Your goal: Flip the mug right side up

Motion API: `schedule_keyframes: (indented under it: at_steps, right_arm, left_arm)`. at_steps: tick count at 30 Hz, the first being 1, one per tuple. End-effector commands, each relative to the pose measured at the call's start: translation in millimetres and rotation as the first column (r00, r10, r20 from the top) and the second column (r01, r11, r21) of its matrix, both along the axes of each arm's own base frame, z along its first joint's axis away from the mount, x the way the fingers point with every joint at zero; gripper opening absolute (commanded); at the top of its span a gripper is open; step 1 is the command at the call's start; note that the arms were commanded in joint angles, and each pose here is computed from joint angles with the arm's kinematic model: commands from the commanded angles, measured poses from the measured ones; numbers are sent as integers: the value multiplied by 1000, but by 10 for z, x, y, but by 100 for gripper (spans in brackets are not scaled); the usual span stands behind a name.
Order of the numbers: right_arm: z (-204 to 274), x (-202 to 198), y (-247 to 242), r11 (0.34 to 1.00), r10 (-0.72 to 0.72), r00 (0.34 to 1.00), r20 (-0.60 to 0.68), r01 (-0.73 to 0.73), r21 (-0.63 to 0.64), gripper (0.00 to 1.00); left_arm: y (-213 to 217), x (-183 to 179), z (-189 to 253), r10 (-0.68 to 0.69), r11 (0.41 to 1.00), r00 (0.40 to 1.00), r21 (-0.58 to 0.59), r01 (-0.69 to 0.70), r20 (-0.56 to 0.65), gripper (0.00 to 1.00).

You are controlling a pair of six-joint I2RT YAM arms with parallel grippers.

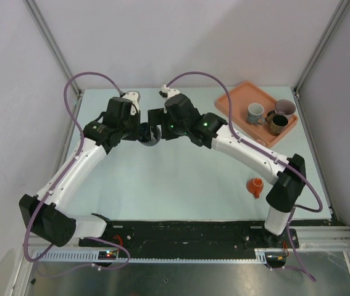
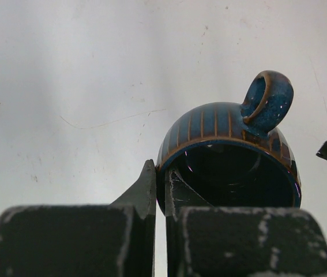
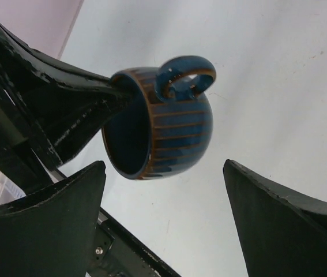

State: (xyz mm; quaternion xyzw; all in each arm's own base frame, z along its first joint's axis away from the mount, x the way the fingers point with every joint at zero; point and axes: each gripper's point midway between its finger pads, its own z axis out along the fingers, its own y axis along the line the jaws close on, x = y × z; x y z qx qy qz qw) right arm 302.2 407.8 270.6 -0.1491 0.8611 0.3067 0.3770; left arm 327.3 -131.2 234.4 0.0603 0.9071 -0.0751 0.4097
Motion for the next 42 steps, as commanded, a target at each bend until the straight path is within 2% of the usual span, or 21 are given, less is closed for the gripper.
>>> schedule_keyframes:
  at_steps: [1, 4, 8, 12, 14, 16, 18, 19, 23, 24, 25, 29, 33, 38, 42]
  right_arm:
    - [223, 128, 116, 1000, -1, 997, 75, 1, 2, 86]
    - [101, 325, 30, 992, -65, 991, 116, 76, -98, 78]
    - [-269, 447, -7, 962, -79, 989, 128, 109, -251, 71]
    - [-494, 436, 39, 937, -52, 990, 130, 93, -336, 55]
    - [-541, 445, 46, 931, -51, 991, 125, 92, -354, 41]
    - [-540, 463, 38, 927, -53, 990, 132, 98, -363, 15]
    - [-505, 501, 14, 927, -55, 989, 139, 102, -361, 4]
    - [-496, 536, -15, 929, -57, 989, 133, 101, -356, 2]
    - [-468, 759, -253, 930, -91, 990, 110, 124, -346, 0]
    - [-452, 824, -328, 930, -103, 989, 107, 134, -341, 0]
    - [-443, 919, -430, 930, -120, 987, 103, 149, -336, 0]
    - [-406, 1339, -864, 927, -205, 975, 89, 223, -301, 0]
    - [-432, 1889, -1359, 911, -309, 948, 73, 317, -263, 0]
    - [-585, 2594, -2052, 862, -452, 890, 56, 452, -228, 0]
    - [-693, 3043, -2522, 817, -534, 840, 91, 541, -197, 0]
  left_arm:
    - [-66, 121, 335, 32, 998, 996, -63, -26, 89, 0]
    - [-77, 133, 381, 34, 997, 995, -72, -27, 97, 0]
    - [-78, 166, 464, 39, 997, 993, -77, -30, 115, 0]
    - [-87, 173, 470, 41, 996, 993, -82, -31, 115, 0]
    - [-96, 179, 482, 37, 996, 992, -83, -27, 118, 0]
    - [-98, 186, 477, 31, 997, 993, -78, -22, 118, 0]
    - [-126, 169, 471, 10, 997, 993, -80, -1, 115, 3]
    - [-134, 159, 475, -1, 997, 993, -79, 10, 116, 9]
    - [-85, 205, 619, -17, 998, 984, -56, 27, 178, 83]
    - [-52, 248, 706, -21, 998, 976, -51, 33, 215, 91]
    - [-24, 285, 778, -21, 998, 970, -51, 35, 243, 95]
    - [141, 413, 1159, 7, 995, 941, -93, 26, 337, 99]
    - [273, 437, 1392, 16, 998, 915, -64, 11, 404, 100]
    - [402, 342, 1122, 26, 999, 930, -41, -12, 366, 100]
    - [537, 277, 866, 43, 999, 944, -15, -40, 327, 100]
